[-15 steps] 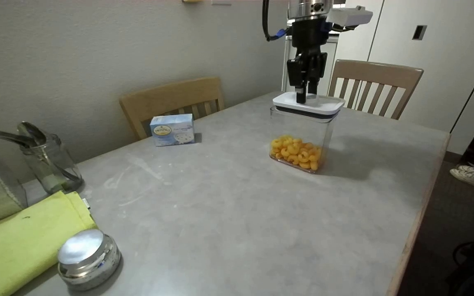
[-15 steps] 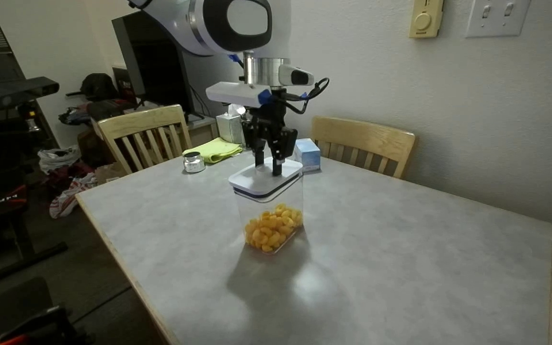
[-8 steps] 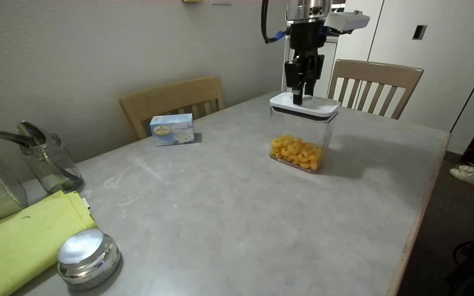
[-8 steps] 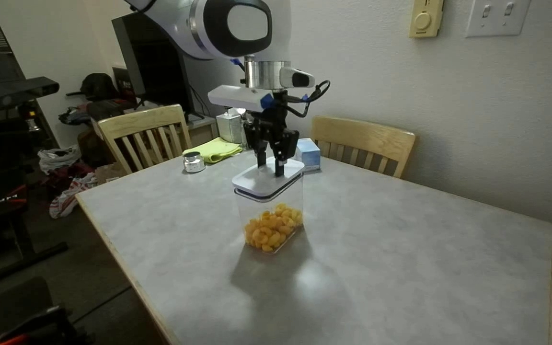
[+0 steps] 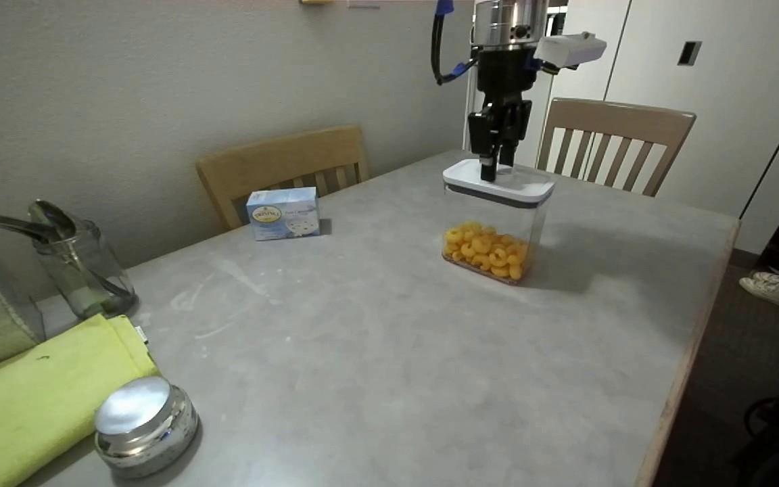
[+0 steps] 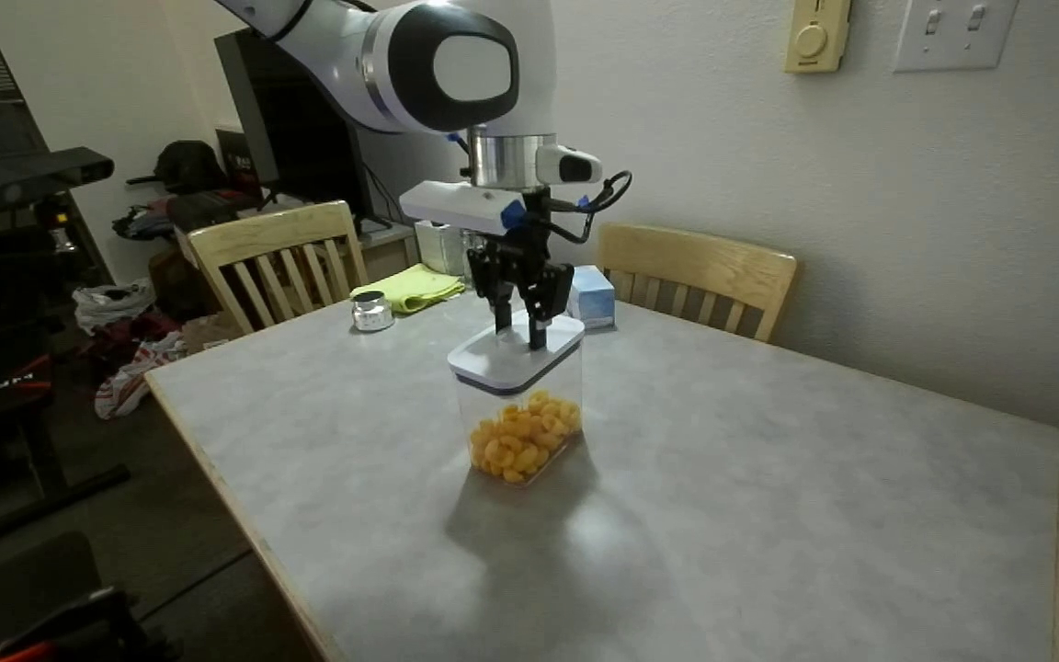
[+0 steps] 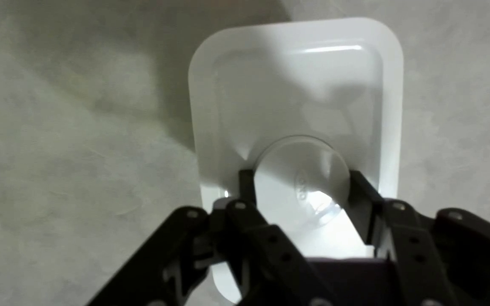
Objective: Put the white lid on top of the food container on the right side of the table
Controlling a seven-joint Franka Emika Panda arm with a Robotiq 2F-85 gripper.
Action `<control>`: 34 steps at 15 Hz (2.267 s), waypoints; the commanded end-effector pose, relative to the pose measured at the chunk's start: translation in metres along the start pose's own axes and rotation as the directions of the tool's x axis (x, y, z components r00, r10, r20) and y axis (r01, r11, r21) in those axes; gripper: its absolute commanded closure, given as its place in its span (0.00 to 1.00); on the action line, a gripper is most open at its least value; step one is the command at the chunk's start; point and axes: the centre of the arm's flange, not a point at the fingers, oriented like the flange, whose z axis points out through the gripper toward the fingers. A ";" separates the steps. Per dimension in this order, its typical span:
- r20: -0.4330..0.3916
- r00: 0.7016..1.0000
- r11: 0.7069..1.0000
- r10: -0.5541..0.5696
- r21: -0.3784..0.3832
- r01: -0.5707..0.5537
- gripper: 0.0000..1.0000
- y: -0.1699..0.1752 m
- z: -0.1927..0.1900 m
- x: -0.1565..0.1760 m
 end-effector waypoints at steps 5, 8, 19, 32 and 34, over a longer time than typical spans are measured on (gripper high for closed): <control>-0.035 0.999 1.000 -0.019 0.012 0.020 0.07 0.002 -0.005 -0.008; -0.059 0.998 1.000 -0.027 0.011 0.028 0.00 0.001 -0.017 -0.010; -0.050 0.999 1.000 -0.012 0.028 0.014 0.75 0.003 -0.013 -0.009; -0.007 0.999 0.997 0.043 0.059 -0.042 1.00 0.013 0.031 -0.014; -0.006 0.999 0.998 0.040 0.054 -0.040 1.00 0.013 0.034 -0.015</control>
